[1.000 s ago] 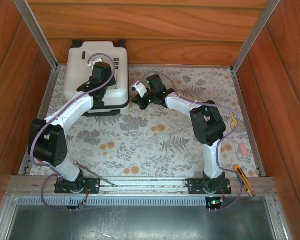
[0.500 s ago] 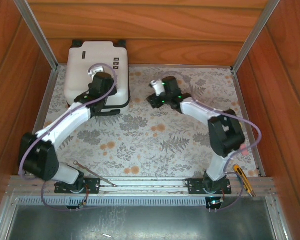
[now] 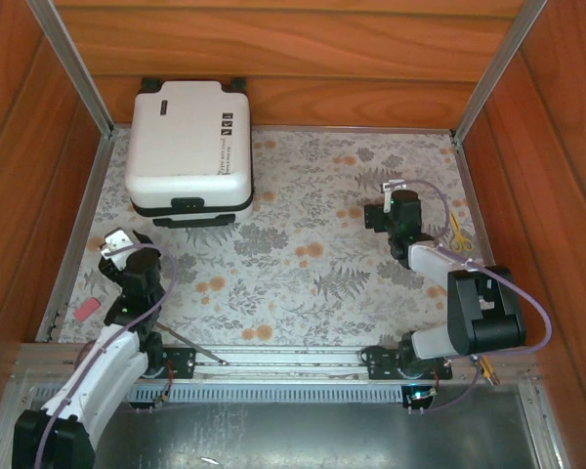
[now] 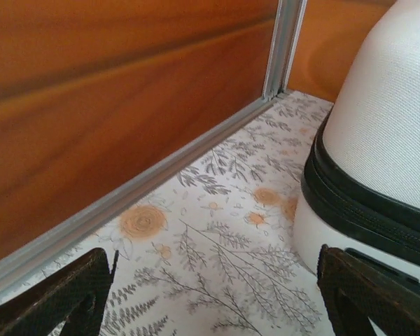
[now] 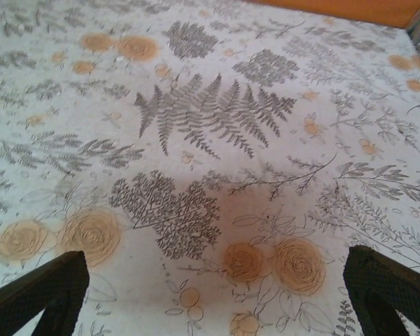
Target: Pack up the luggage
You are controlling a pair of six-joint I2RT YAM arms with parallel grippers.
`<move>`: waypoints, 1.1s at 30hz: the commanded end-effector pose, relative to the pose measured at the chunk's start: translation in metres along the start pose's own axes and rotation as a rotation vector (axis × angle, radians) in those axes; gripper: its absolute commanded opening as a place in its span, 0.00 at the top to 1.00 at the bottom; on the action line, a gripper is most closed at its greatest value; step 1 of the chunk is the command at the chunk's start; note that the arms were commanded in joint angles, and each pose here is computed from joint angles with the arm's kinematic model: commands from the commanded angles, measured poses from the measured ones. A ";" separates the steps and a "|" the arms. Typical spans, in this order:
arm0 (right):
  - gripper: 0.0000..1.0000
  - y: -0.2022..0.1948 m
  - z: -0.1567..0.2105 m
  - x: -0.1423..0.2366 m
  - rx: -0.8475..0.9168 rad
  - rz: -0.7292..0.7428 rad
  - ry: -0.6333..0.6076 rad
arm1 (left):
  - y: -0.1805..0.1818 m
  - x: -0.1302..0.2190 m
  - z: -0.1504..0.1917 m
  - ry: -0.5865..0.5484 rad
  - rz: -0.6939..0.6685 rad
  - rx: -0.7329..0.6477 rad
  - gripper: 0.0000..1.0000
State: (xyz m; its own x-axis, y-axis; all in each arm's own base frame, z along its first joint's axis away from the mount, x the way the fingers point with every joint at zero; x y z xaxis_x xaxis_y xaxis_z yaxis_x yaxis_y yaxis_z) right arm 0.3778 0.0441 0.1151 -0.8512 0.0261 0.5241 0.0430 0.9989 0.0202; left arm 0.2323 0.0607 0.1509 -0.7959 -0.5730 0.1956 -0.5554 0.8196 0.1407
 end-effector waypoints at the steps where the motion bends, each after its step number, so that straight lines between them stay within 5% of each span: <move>1: 0.01 -0.004 -0.009 -0.007 -0.069 -0.043 -0.100 | 0.003 -0.001 -0.020 -0.084 -0.025 -0.025 0.19; 9: 0.01 -0.001 -0.003 -0.013 -0.044 -0.106 -0.082 | -0.051 -0.035 0.000 -0.033 0.189 -0.221 0.19; 15: 0.01 -0.020 0.005 -0.017 -0.134 -0.131 -0.167 | -0.079 -0.078 -0.002 -0.005 0.278 -0.229 0.20; 17: 0.01 -0.019 0.008 -0.016 -0.141 -0.127 -0.120 | -0.104 -0.087 0.008 0.014 0.407 -0.218 0.22; 23: 0.01 -0.020 0.007 -0.016 -0.145 -0.125 -0.112 | -0.098 -0.110 0.020 0.068 0.303 -0.205 0.21; 24: 0.01 -0.020 0.007 -0.016 -0.147 -0.126 -0.111 | -0.101 -0.111 0.021 0.069 0.311 -0.217 0.00; 33: 0.01 -0.020 0.007 -0.018 -0.147 -0.126 -0.105 | -0.106 -0.110 0.021 0.074 0.338 -0.233 0.00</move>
State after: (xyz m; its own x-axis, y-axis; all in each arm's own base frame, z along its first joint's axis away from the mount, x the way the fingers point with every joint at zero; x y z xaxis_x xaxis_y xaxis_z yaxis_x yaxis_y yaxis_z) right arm 0.3825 0.0231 0.0888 -0.8903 -0.0787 0.4486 0.0096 0.9815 0.1911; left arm 0.3543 0.0632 0.1022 -0.8560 -0.4268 0.2915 -0.3457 0.8921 0.2910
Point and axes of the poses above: each hand's point on the last joint's axis, 136 mm out from that joint toward the fingers, its own x axis back along the fingers, its own y axis along the line the jaws close on, z = x × y, the point moved 2 cm from there along x, back along the fingers, and after that the axes turned 13 degrees about -x, right-handed, at the moved point
